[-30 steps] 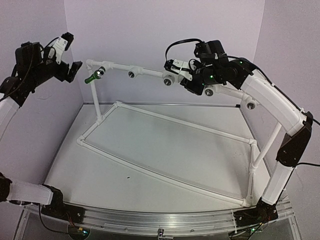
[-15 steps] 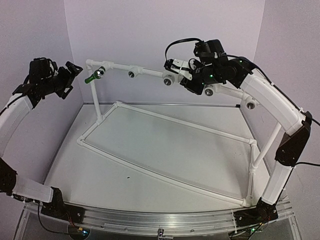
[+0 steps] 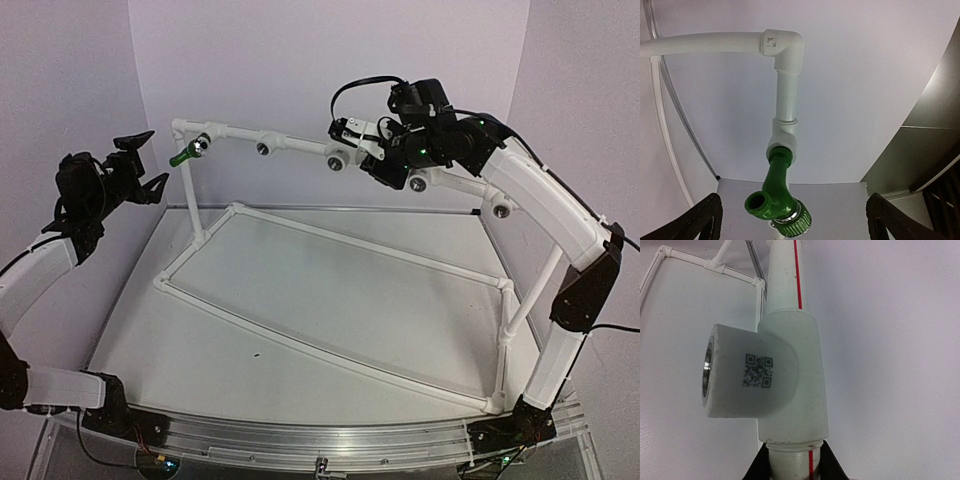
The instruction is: Install the water faucets
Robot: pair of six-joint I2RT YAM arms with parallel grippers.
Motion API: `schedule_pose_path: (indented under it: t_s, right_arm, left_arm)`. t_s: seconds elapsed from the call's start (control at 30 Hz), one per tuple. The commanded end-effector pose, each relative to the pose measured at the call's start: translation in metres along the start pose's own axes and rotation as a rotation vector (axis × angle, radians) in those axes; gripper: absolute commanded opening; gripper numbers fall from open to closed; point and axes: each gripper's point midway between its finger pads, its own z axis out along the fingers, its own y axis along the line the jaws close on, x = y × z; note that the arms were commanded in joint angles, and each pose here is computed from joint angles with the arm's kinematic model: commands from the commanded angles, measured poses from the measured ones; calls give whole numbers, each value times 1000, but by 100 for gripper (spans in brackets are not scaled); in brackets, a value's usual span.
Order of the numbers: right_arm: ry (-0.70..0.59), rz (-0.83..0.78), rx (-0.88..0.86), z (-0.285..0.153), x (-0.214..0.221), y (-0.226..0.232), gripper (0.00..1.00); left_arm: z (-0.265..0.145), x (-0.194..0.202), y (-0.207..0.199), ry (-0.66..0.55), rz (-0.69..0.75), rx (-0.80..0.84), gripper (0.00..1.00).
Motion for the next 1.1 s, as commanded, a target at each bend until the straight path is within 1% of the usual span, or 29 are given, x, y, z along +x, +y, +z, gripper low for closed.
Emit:
schedule_pose_path:
  t_s: [0.0, 0.13, 0.27, 0.4, 0.5, 0.57, 0.67, 0.9, 1.07]
  right_arm:
    - [20, 151, -4, 11, 6, 4, 0]
    - [19, 156, 0, 10, 5, 3, 0]
    - [17, 161, 9, 10, 4, 0, 0]
    - [17, 163, 12, 10, 3, -1, 0]
    - [20, 167, 11, 11, 4, 0, 0]
    - [21, 169, 12, 11, 4, 0, 0]
    - [19, 172, 13, 11, 3, -1, 0]
    - [23, 175, 17, 11, 4, -1, 0]
    - [24, 175, 17, 10, 4, -1, 0]
  left_arm:
    - [1, 14, -45, 78, -51, 163, 100]
    - [9, 18, -40, 108, -82, 153, 99]
    - [13, 23, -31, 133, -108, 119, 97]
    - [16, 27, -24, 139, -110, 86, 93]
    - [20, 33, -29, 152, -81, 100, 88]
    - [24, 38, -34, 162, -44, 107, 83]
    - [29, 46, -35, 168, 40, 72, 75]
    - [40, 55, -25, 160, 270, -55, 64]
    - [49, 53, -18, 160, 359, -103, 57]
